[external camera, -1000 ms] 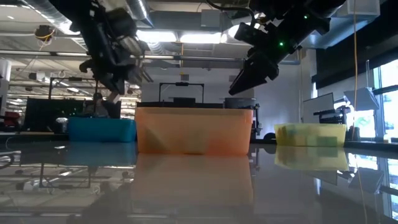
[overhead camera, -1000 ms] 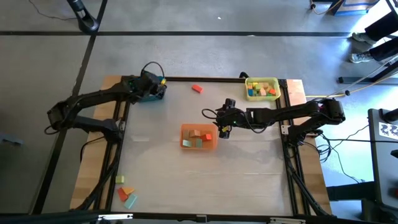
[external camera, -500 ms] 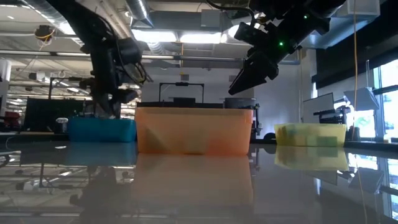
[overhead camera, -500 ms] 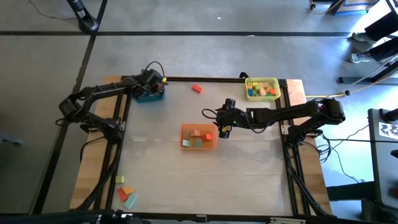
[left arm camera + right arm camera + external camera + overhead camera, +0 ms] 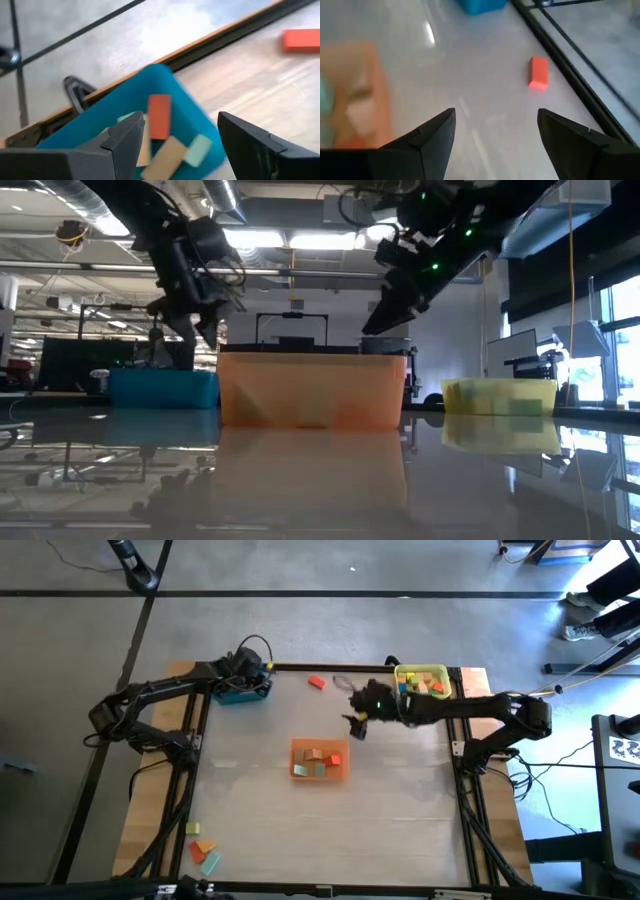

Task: Sort blocks by size
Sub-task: Put the orange rectangular block into the blue bin

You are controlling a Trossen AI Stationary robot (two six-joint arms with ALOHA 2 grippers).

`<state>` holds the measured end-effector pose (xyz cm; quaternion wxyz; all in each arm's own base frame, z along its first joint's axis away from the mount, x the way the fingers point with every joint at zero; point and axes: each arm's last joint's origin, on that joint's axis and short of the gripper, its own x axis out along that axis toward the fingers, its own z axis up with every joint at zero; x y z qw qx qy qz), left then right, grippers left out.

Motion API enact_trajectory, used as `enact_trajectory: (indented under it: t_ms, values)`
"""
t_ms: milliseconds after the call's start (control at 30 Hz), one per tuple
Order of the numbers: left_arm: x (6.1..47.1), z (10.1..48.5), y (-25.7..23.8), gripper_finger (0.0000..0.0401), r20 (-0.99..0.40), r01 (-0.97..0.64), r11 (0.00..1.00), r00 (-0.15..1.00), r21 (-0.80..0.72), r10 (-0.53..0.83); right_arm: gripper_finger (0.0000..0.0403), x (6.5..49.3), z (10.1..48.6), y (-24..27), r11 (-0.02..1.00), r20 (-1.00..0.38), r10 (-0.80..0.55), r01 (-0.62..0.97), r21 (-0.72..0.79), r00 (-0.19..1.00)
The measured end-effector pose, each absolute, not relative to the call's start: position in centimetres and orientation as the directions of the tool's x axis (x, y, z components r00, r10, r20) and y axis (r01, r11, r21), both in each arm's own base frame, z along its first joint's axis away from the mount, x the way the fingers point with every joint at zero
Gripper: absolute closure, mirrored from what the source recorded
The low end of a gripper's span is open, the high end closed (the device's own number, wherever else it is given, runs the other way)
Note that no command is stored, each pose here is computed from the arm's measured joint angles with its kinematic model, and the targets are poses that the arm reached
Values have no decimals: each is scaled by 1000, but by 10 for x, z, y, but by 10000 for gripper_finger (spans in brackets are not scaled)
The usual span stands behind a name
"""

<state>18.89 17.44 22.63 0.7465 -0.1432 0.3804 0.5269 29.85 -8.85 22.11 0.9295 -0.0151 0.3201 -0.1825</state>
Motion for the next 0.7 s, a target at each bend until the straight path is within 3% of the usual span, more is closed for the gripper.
enact_trajectory:
  t_ms: [133,267,500,700]
  values:
    - [198,227,165,163,-710,-866,461,199,195,675,125,299,217,-124,922,-528,-347,386,-41,775]
    - [204,227,157,163,-715,-846,494,219,199,664,125,302,202,-149,903,-512,-385,429,-36,768]
    - [211,227,147,164,-713,-827,529,253,192,654,125,305,171,-192,886,-537,-417,459,-62,733]
    - [214,227,143,164,-713,-820,541,266,186,649,125,325,160,-226,902,-611,-348,432,-11,711]
